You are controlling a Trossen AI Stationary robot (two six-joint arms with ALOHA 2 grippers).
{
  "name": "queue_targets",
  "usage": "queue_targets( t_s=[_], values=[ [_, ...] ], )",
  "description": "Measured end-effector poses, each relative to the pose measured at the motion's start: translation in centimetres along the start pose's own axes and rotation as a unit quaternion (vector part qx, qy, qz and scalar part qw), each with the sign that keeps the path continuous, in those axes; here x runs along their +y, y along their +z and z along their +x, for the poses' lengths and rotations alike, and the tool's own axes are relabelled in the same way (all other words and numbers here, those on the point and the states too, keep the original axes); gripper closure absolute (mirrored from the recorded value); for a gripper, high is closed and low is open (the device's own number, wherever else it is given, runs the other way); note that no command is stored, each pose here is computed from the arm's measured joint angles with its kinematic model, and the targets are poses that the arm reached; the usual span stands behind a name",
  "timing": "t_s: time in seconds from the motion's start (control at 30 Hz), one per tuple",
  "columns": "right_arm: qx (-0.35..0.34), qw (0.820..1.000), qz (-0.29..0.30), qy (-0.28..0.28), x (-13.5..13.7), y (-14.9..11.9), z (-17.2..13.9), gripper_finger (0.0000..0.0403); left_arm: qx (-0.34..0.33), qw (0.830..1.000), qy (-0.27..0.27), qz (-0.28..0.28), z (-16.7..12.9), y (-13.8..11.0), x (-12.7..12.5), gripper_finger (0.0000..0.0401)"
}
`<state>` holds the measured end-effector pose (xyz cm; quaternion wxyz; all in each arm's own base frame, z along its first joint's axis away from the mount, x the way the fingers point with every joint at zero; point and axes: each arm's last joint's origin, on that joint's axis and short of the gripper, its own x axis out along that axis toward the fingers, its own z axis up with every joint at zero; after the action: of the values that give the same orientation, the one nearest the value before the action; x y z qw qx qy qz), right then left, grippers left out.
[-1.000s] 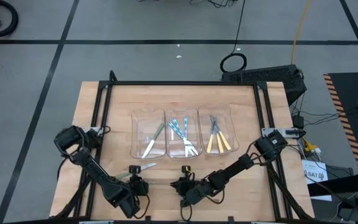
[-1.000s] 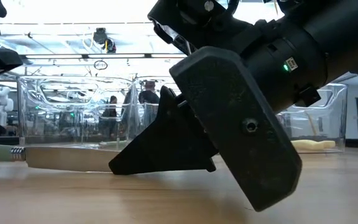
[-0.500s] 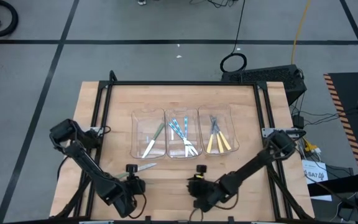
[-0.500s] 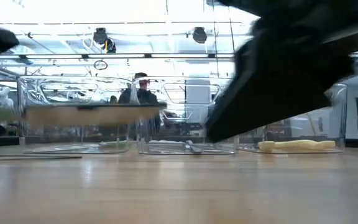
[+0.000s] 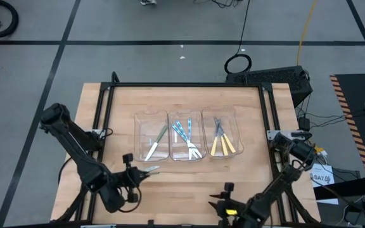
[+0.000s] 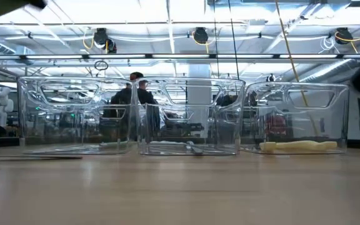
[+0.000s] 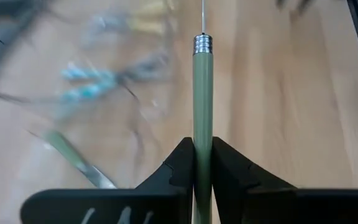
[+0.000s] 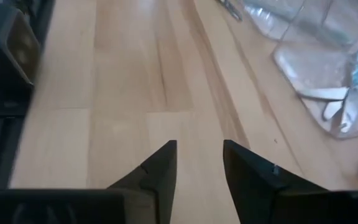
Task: Sort silverware by color (type)
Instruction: Put the bottom green knife into the left transparent bin
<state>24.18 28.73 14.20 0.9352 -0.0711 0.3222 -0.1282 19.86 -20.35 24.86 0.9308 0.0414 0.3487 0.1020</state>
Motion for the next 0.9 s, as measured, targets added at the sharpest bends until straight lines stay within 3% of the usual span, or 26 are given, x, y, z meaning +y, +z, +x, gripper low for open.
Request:
queue_targets(
  t_s=[0.37,0.53,0.7,0.9],
  values=[
    [-0.034,0.999,-0.041,-0.010,0.6,-0.5,-1.3,0.0280,-0.133,0.983,0.128,-0.002,-0.6,2.4,2.3,0.0364],
    [-0.033,0.998,-0.044,-0.010,0.5,-0.5,-1.2,0.0280,-0.152,0.969,0.182,-0.064,0.2,2.7,3.7,0.0364],
    [-0.033,0.998,-0.046,-0.008,0.6,-0.6,-1.3,0.0280,-0.176,0.953,0.221,-0.107,1.1,1.0,4.2,0.0364],
    [-0.034,0.998,-0.043,-0.005,0.7,-0.6,-1.4,0.0280,-0.165,0.945,0.219,-0.176,2.8,-1.8,5.1,0.0364]
  ],
)
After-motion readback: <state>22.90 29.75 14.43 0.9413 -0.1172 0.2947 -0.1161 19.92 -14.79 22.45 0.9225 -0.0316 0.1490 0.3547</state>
